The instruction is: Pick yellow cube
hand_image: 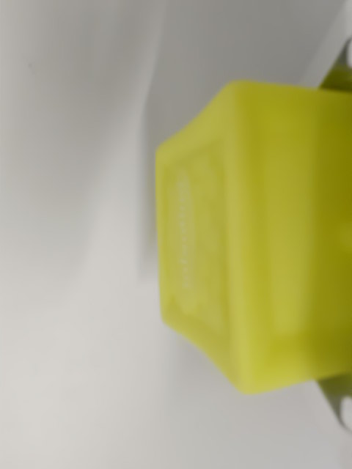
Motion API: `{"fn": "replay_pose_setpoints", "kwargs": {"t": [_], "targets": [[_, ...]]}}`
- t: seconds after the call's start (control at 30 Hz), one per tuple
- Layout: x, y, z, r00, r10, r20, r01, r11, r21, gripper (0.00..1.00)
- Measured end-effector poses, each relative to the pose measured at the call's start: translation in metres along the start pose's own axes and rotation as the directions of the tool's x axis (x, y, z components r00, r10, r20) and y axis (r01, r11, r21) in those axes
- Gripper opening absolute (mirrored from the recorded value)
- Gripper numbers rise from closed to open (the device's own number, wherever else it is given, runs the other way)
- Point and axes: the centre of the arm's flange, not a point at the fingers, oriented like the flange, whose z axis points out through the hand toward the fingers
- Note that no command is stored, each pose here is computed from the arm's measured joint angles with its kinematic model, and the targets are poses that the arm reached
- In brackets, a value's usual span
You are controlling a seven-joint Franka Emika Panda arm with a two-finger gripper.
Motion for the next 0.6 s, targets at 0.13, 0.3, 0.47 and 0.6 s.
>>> {"fn": "replay_pose_setpoints", "kwargs": {"t": [0.13,0.3,0.47,0.6], "targets": [[0.000,0.000,-0.010,1.0000,0.000,0.0003,0.000,1.0000,-0.0001,0.00],[0.000,0.000,-0.022,1.0000,0.000,0.0002,0.000,1.0000,0.0000,0.00],[0.000,0.000,-0.035,1.0000,0.000,0.0006,0.000,1.0000,-0.0001,0.00],[0.000,0.000,-0.045,1.0000,0.000,0.0004,0.000,1.0000,0.0000,0.00]]}}
